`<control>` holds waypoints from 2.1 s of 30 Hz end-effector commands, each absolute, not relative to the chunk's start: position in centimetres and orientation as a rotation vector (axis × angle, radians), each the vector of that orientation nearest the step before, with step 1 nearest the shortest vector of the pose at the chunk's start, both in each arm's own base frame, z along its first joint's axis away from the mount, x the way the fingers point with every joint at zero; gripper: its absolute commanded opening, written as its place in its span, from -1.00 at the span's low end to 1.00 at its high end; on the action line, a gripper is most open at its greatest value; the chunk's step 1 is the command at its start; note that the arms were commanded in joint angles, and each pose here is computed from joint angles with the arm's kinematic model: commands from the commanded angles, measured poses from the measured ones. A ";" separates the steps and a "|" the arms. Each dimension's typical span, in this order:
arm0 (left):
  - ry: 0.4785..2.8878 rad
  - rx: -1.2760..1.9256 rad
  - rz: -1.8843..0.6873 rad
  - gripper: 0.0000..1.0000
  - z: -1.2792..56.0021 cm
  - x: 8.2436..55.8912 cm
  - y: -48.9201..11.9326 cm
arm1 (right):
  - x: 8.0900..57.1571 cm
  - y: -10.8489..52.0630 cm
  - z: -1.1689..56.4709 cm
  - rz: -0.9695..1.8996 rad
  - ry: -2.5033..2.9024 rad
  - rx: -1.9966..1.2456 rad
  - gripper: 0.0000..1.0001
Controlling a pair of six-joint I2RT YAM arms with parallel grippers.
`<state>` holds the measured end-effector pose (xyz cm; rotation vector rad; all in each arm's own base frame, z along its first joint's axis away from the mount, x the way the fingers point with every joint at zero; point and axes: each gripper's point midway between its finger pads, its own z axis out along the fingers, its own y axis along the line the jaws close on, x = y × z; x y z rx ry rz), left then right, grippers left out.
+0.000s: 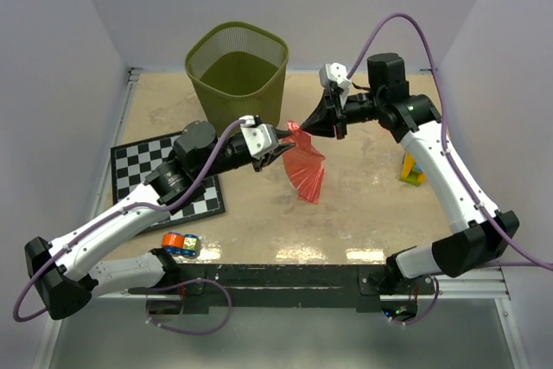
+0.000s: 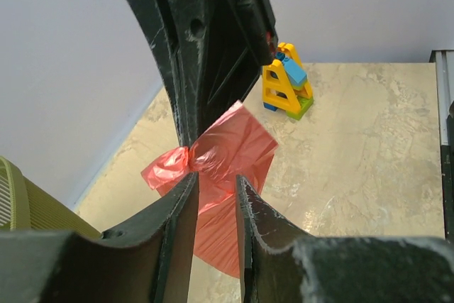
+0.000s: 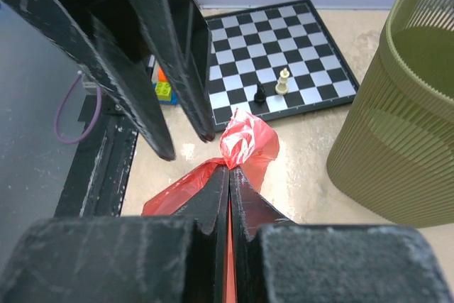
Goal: Put the trash bags into the trash bin
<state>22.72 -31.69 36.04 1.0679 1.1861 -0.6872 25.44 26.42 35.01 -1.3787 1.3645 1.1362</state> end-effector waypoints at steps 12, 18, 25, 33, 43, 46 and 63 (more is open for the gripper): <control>1.142 1.006 -0.683 -0.37 37.8 24.5 -32.4 | 24.5 26.3 36.9 1.140 1.312 -1.354 -1.00; 1.136 1.035 -0.691 -0.62 37.5 24.6 -33.0 | 24.4 26.3 36.6 1.146 1.313 -1.352 -1.00; 1.127 1.041 -0.665 -1.00 37.9 24.8 -32.4 | 24.4 26.1 36.0 1.127 1.335 -1.346 -1.00; 1.159 1.021 -0.621 -1.00 38.0 25.3 -29.7 | 26.8 25.2 34.9 1.009 1.445 -1.267 -1.00; 1.126 1.077 -0.688 -0.80 37.2 24.3 -30.3 | 26.2 25.5 35.8 1.058 1.411 -1.273 -1.00; 1.136 1.074 -0.739 -0.40 37.1 24.2 -31.0 | 25.9 25.6 36.0 1.082 1.395 -1.281 -1.00; 1.077 1.105 -0.833 -1.00 37.9 24.8 -33.7 | 25.5 26.1 35.2 1.155 1.410 -1.281 -0.59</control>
